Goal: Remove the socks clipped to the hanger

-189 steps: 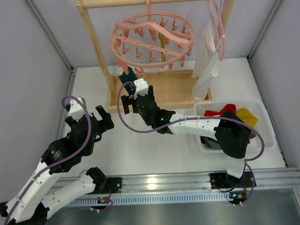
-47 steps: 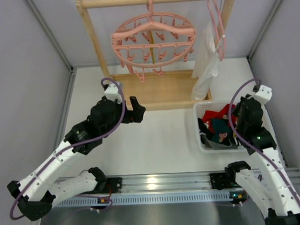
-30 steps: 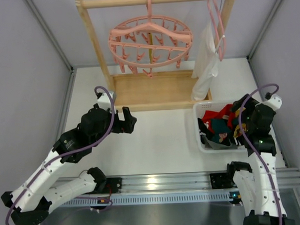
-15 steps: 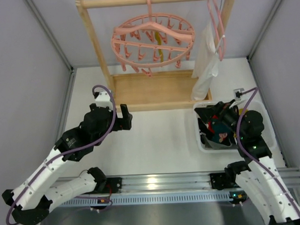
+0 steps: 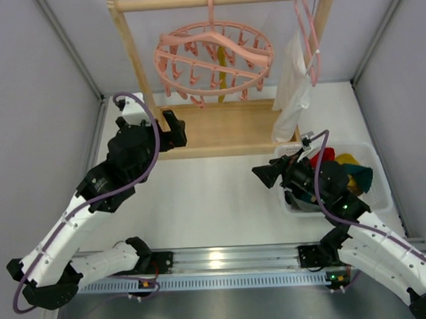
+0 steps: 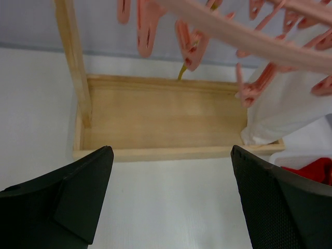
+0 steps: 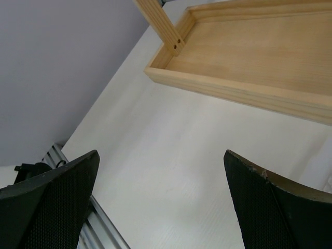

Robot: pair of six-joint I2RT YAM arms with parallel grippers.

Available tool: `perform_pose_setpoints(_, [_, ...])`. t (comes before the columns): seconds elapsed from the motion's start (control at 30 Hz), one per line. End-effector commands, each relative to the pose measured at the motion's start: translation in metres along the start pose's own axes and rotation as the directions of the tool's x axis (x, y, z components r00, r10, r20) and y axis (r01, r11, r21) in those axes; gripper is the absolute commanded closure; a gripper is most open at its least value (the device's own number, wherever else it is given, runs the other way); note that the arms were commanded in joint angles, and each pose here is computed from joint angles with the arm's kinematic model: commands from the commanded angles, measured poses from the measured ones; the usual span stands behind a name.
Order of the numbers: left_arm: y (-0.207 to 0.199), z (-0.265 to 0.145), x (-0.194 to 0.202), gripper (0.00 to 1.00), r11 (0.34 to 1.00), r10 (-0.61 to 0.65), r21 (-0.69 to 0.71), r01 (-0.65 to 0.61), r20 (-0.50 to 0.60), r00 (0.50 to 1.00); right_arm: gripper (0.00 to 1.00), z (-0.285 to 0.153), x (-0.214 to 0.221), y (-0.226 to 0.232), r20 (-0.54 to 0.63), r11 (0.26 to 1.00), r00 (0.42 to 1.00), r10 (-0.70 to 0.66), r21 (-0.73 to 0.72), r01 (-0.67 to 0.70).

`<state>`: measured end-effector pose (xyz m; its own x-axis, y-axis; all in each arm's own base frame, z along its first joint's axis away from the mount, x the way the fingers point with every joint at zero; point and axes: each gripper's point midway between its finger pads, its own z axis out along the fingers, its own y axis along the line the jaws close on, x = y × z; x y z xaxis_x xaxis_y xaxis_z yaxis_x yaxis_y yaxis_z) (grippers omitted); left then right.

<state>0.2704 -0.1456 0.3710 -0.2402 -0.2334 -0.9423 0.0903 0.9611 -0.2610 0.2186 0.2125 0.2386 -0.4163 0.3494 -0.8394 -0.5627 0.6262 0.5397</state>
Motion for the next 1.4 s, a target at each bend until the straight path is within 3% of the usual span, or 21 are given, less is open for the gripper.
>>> perform_pose_setpoints(0.0, [-0.029, -0.020, -0.086, 0.01, 0.985, -0.005, 0.166, -0.036, 0.239, 0.971, 0.01, -0.005, -0.019, 0.012, 0.093, 0.999, 0.995, -0.026, -0.037, 0.030])
perform_pose_setpoints(0.23, [-0.049, 0.010, -0.091, 0.04, 0.974, 0.086, 0.186, -0.132, 0.240, 0.967, 0.01, -0.014, -0.017, 0.013, 0.104, 0.998, 0.994, -0.028, -0.048, 0.033])
perform_pose_setpoints(0.43, [-0.041, 0.033, -0.102, 0.12, 0.963, 0.053, 0.238, -0.122, 0.277, 0.959, 0.01, -0.021, -0.014, 0.014, 0.101, 0.998, 0.994, -0.034, -0.053, 0.040])
perform_pose_setpoints(0.67, [-0.021, 0.056, -0.087, 0.14, 0.952, 0.044, 0.277, -0.131, 0.300, 0.953, 0.01, -0.027, -0.012, 0.015, 0.107, 0.997, 0.993, -0.039, -0.063, 0.046])
perform_pose_setpoints(1.03, [-0.023, 0.079, -0.068, 0.23, 0.944, 0.049, 0.298, -0.139, 0.291, 0.956, 0.01, -0.022, -0.004, 0.014, 0.080, 0.996, 0.996, -0.036, -0.074, 0.042])
perform_pose_setpoints(1.1, [-0.017, 0.075, -0.070, 0.21, 0.955, 0.021, 0.276, -0.107, 0.296, 0.955, 0.00, -0.021, -0.002, 0.013, 0.076, 0.996, 0.997, -0.034, -0.075, 0.040])
perform_pose_setpoints(1.23, [0.015, 0.056, -0.069, 0.09, 0.986, -0.081, 0.165, 0.029, 0.319, 0.944, 0.00, -0.020, -0.004, 0.010, 0.080, 0.997, 0.996, -0.041, -0.059, 0.046])
perform_pose_setpoints(1.37, [0.023, 0.036, -0.036, 0.05, 0.977, -0.163, 0.169, 0.130, 0.204, 0.965, 0.01, -0.021, -0.010, 0.003, 0.082, 0.997, 0.994, -0.074, -0.003, 0.074])
